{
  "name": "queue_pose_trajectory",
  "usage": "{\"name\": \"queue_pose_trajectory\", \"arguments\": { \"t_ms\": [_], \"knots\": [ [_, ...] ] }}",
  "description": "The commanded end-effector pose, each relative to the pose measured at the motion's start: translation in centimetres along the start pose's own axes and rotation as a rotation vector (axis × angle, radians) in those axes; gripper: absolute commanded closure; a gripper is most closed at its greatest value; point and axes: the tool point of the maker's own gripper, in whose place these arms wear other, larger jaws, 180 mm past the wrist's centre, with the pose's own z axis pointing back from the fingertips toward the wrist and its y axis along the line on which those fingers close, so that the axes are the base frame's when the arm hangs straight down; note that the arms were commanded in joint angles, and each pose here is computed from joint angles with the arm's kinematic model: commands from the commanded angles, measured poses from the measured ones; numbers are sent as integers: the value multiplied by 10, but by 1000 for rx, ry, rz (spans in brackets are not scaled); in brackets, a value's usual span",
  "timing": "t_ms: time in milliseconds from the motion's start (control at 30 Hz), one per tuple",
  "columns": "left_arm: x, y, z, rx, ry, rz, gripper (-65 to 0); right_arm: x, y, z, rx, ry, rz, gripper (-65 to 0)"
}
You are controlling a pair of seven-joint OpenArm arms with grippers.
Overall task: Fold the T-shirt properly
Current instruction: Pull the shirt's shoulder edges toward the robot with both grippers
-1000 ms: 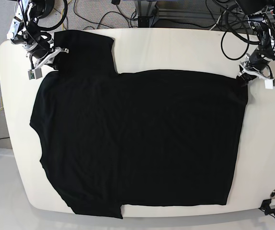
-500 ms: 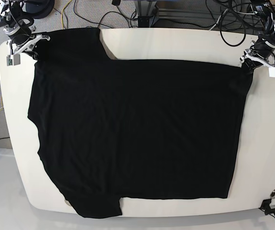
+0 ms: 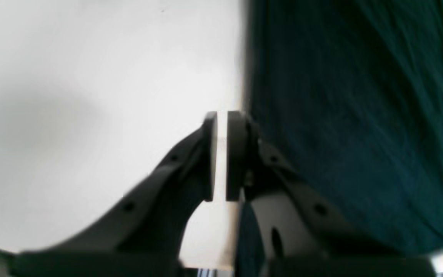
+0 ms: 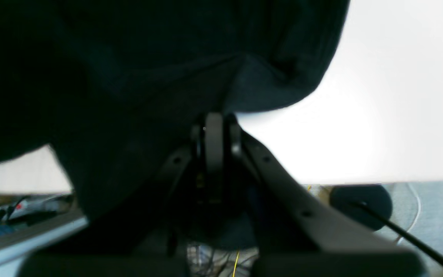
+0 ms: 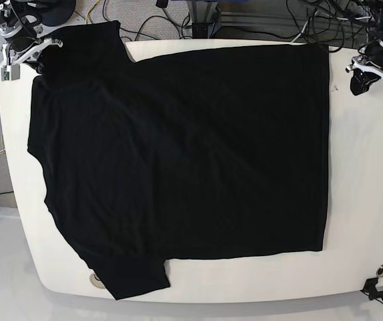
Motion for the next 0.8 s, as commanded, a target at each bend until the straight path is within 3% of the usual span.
{"name": "queue_pose_trajectory", "arguments": {
  "t_ms": [0, 367, 400, 500, 767],
  "knots": [
    [6, -11, 1, -45, -8, -32, -125, 22, 5, 2, 26, -76, 32, 0],
    [-2, -41, -3, -143, 27, -54, -149, 28, 6, -2, 30, -91, 32, 0],
    [-19, -24, -1, -76, 94, -61, -143, 30, 11, -11, 39, -102, 16, -15],
    [-11, -11, 9, -41, 101, -108, -144, 34, 12, -12, 40, -113, 19, -15],
    [-5, -14, 10, -45, 88, -126, -144, 35, 12, -12, 41, -115, 19, -15]
  ]
}}
